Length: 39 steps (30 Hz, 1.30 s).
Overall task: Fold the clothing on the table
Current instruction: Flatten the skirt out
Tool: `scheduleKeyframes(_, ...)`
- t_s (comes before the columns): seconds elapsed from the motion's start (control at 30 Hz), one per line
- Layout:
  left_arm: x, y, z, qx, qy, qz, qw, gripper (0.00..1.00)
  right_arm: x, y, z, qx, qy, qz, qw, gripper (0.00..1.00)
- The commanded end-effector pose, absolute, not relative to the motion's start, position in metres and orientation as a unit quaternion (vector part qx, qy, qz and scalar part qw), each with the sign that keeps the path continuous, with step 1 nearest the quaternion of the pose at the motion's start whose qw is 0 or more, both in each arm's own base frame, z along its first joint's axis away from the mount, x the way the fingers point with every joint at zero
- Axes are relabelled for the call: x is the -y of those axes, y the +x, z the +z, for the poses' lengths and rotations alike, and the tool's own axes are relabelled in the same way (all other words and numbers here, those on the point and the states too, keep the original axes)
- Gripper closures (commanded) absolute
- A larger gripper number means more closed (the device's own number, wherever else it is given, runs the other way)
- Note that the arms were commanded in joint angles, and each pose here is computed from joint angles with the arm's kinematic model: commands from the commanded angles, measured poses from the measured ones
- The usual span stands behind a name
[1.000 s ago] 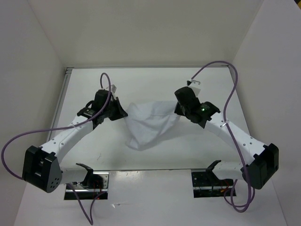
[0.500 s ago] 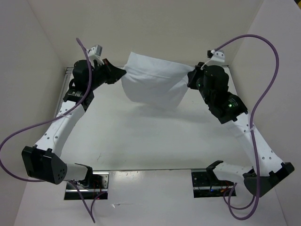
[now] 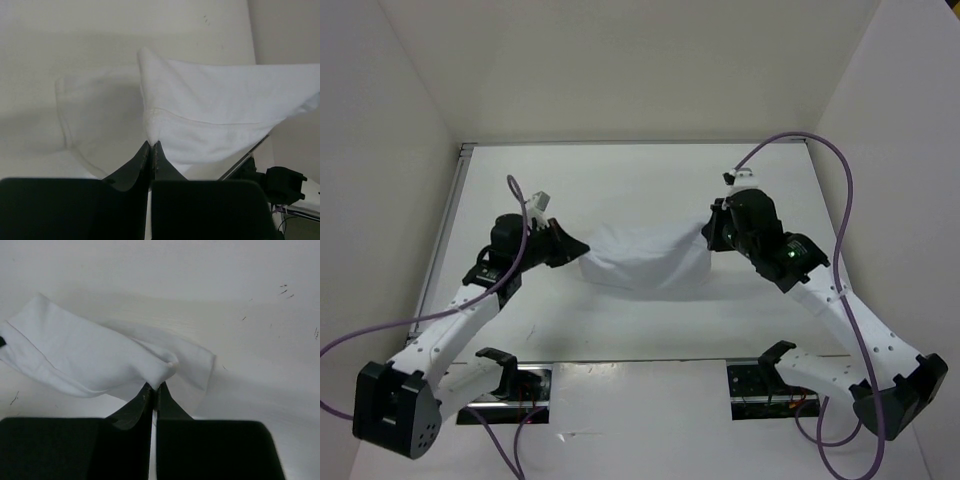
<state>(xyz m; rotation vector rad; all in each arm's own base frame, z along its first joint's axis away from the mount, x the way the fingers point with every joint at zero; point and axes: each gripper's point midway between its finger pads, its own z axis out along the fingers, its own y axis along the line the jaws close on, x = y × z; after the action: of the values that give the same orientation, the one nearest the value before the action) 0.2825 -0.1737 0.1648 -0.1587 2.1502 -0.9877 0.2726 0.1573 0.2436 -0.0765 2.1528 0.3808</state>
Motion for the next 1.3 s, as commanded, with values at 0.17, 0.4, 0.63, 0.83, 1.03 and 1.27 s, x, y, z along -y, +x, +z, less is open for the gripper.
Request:
scheduleKeyframes(0.17,0.163,0.252,0.217,-0.826,-0.08,-0.396,0.394,1.0,-0.163,0.258,0.227,-0.903,-0.015,0.165,0.396,1.0)
scheduleKeyframes(0.4,0.127,0.204,0.127,-0.853,-0.235,-0.328,0.332,1.0,-0.181,0.261,0.129,-0.957,-0.022,0.124,0.26,1.0)
scheduleKeyframes(0.63,0.103,0.194,0.103,-0.83,-0.321,-0.299,0.344,0.64,-0.19,0.265,0.082,-0.974,-0.038,0.104,0.197,1.0)
scheduleKeyframes(0.83,0.102,0.21,0.112,-0.821,-0.309,-0.3,0.375,0.37,-0.195,0.266,0.073,-0.976,-0.041,0.109,0.186,1.0)
scheduleKeyframes(1.03,0.109,0.245,0.087,-0.867,-0.258,-0.243,0.349,0.38,-0.196,0.264,0.071,-0.976,-0.042,0.112,0.184,1.0)
scheduleKeyframes(1.27,0.119,0.304,0.083,-0.897,-0.222,-0.196,0.329,0.39,-0.196,0.263,0.069,-0.974,-0.052,0.118,0.187,1.0)
